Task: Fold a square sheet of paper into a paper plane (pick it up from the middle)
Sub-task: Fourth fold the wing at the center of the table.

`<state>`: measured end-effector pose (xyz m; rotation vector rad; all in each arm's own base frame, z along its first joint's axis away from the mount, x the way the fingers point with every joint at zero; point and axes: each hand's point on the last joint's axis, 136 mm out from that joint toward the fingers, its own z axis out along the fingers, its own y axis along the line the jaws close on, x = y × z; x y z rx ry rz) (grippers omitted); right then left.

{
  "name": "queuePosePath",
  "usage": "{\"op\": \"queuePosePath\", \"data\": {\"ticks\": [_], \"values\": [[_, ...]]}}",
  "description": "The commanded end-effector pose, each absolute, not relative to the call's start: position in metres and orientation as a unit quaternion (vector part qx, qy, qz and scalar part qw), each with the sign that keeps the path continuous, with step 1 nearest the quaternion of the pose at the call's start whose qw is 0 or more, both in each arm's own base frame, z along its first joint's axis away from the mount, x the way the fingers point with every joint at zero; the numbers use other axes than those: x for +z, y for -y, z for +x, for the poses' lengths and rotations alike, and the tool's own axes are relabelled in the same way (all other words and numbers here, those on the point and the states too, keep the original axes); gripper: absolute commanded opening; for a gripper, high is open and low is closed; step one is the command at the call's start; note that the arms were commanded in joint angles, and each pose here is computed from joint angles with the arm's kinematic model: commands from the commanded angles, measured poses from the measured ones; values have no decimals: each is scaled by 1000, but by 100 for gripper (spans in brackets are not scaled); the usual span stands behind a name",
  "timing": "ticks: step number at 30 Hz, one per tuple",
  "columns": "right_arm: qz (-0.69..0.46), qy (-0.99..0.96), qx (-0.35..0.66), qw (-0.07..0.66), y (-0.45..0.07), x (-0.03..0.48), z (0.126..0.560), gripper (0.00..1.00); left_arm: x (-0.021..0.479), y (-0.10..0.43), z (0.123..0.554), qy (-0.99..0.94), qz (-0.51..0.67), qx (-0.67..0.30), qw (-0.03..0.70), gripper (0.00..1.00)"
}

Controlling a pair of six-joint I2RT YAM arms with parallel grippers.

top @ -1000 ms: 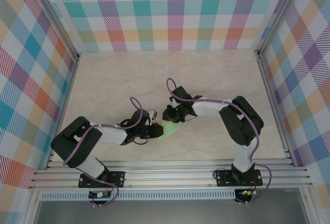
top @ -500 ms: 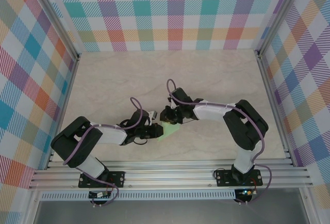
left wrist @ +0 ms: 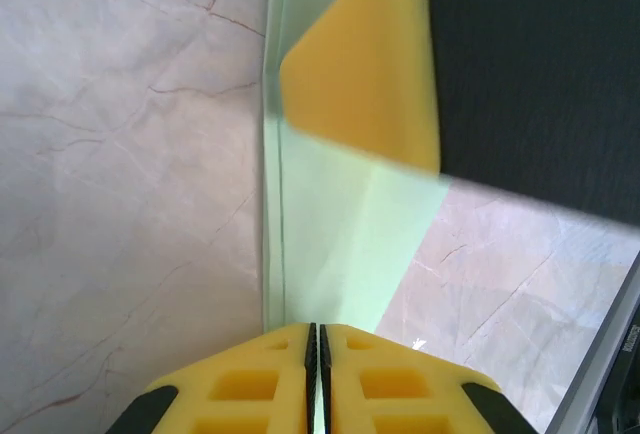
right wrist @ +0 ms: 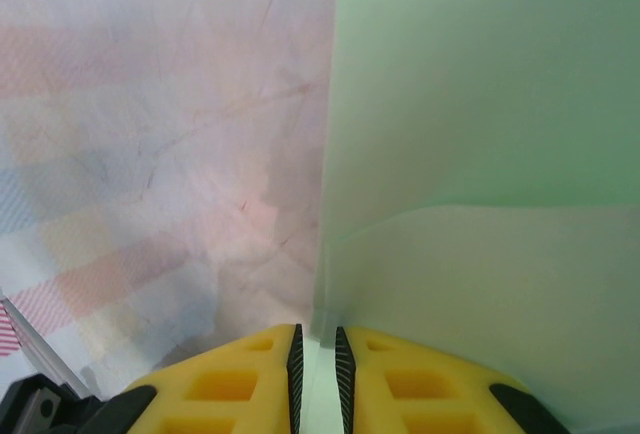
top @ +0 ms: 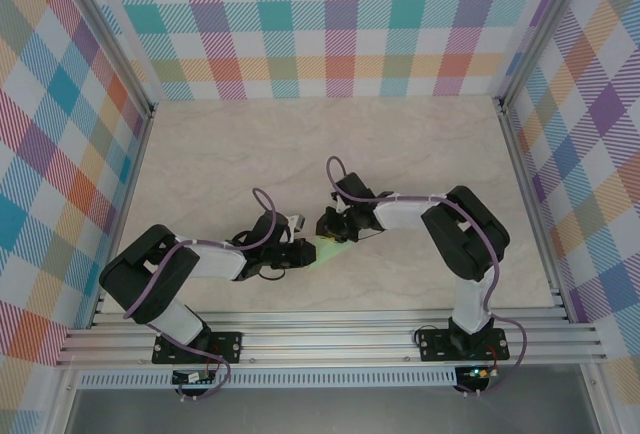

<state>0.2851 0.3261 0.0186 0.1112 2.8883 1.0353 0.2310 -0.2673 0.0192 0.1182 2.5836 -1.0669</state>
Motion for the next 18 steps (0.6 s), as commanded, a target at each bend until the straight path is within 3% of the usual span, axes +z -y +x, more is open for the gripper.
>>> {"op": "queuePosePath", "data": {"ticks": [1, 9, 18], "values": [[56, -949, 304, 62, -299, 4, 305, 20, -38, 231, 189, -952, 28, -294, 78, 13], [54, -940, 332, 52, -299, 9, 312, 21, -33, 236, 190, -947, 26, -311, 81, 12], [40, -928, 369, 21, -300, 7, 282, 21, 62, 256, 225, -911, 33, -368, 183, 16]]}}
